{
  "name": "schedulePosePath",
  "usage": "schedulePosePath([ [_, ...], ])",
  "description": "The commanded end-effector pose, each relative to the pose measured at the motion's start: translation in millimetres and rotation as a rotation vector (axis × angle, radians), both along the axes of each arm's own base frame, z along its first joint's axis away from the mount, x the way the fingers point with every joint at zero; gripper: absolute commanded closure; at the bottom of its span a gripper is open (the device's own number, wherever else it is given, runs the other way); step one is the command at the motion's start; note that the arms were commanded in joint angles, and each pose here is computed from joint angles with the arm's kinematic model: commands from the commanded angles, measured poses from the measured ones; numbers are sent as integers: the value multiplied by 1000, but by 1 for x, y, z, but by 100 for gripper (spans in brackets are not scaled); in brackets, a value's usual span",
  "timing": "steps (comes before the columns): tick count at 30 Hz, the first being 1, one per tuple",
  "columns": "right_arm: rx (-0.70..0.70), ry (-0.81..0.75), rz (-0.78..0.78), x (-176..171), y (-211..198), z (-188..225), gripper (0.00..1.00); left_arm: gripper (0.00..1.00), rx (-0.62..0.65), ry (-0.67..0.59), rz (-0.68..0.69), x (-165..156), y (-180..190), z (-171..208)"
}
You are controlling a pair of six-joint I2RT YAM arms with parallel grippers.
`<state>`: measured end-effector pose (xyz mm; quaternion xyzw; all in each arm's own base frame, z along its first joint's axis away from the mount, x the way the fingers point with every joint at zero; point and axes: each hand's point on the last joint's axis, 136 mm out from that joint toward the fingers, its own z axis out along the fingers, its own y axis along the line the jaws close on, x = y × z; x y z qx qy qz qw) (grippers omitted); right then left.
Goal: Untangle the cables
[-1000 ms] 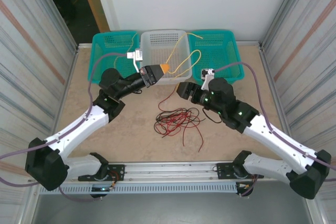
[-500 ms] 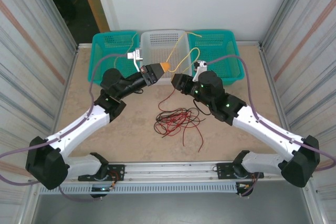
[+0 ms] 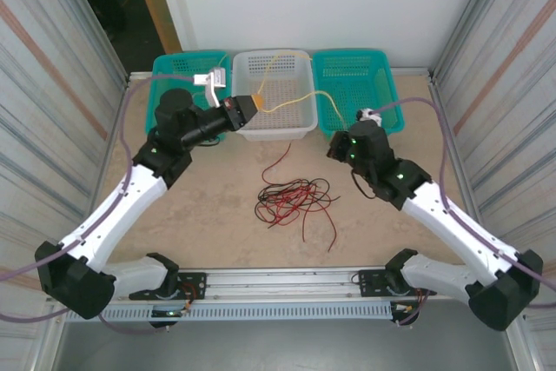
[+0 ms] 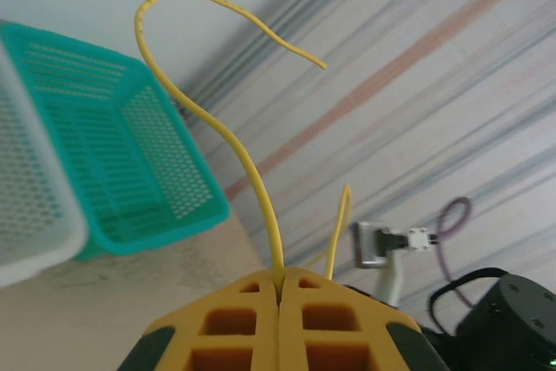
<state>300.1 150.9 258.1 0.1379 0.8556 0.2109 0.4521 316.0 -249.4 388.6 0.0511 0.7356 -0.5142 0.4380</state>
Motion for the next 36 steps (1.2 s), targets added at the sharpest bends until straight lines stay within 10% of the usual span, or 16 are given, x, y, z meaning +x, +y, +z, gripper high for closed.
schedulePosePath([
  [1, -123, 56, -94, -22, -53, -14, 100, 100, 256, 54, 41, -3, 25, -34],
  [13, -130, 102, -34, -28, -52, -20, 100, 100, 388, 78, 156, 15, 68, -43],
  [21, -239, 126, 67, -40, -18, -19, 51, 100, 199, 120, 349, 58, 135, -33],
  [36, -150, 98, 107, -48, -8, 1, 47, 100, 167, 153, 762, 158, 268, -26],
])
